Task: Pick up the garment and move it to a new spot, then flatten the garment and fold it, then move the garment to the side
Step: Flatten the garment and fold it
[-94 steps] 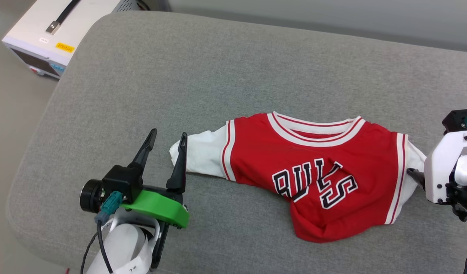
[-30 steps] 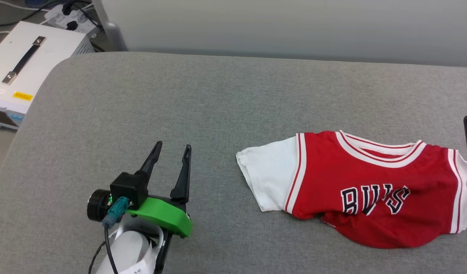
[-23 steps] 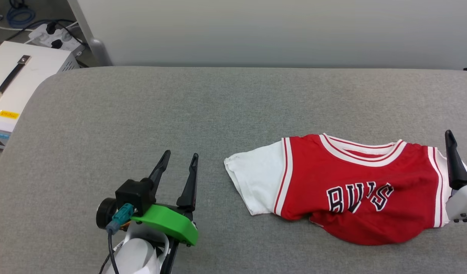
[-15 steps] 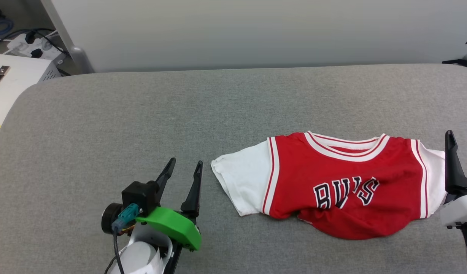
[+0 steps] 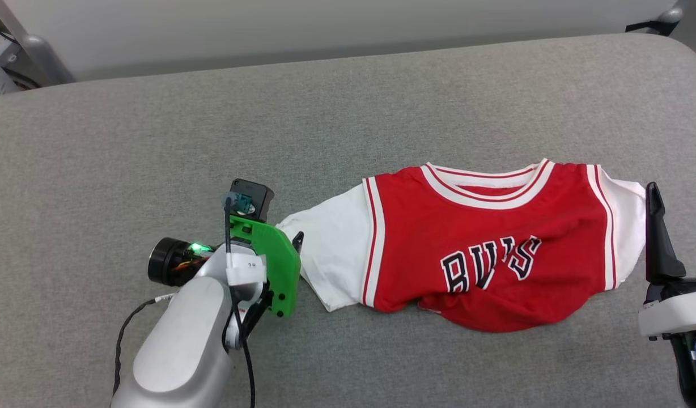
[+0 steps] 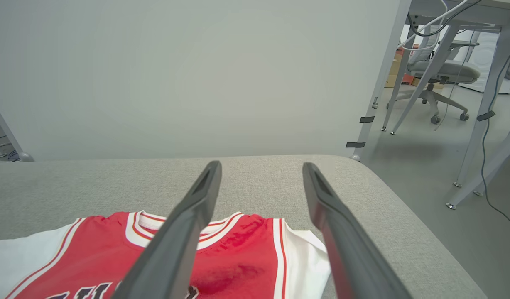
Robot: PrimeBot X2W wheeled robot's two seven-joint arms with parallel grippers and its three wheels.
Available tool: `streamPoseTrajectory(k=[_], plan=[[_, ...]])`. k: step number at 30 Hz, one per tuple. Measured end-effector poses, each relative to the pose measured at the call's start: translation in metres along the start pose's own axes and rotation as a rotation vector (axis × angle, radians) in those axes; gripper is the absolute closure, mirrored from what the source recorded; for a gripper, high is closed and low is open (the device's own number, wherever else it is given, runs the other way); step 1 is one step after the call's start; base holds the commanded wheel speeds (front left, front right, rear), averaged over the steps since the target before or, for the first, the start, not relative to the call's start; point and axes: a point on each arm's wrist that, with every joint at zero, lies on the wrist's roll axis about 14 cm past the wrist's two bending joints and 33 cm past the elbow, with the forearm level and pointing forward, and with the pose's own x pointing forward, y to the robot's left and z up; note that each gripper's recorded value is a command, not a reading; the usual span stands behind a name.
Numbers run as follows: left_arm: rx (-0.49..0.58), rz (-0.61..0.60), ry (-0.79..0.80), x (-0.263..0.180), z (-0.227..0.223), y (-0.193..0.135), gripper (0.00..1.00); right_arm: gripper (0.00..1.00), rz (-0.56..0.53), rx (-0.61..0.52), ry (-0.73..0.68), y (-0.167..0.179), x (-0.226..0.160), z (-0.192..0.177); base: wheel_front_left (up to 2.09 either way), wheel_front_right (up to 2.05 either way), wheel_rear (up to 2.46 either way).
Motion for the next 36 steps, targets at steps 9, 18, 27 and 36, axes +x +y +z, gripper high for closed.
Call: streamPoseTrajectory(k=[9, 18, 27, 36], plan=[[0.024, 0.034, 0.149, 0.029, -0.03, 0.011, 0.0, 0.0, -0.038, 0.002, 0.032, -0.007, -0.004, -0.018, 0.0, 0.0, 0.0], [0.002, -0.003, 0.155, 0.048, -0.033, 0.01, 1.0, 0.0, -0.069, -0.014, 0.067, -0.017, -0.009, -0.03, 0.0, 0.0, 0.0], [-0.081, 0.116, 0.019, 0.02, -0.005, 0.059, 1.0, 0.0, -0.034, -0.017, 0.063, -0.011, -0.004, -0.024, 0.0, 0.0, 0.0], [-0.13, 0.211, -0.115, -0.04, 0.012, 0.096, 1.0, 0.0, 0.038, -0.023, 0.149, 0.005, 0.001, -0.034, 0.0, 0.0, 0.0]])
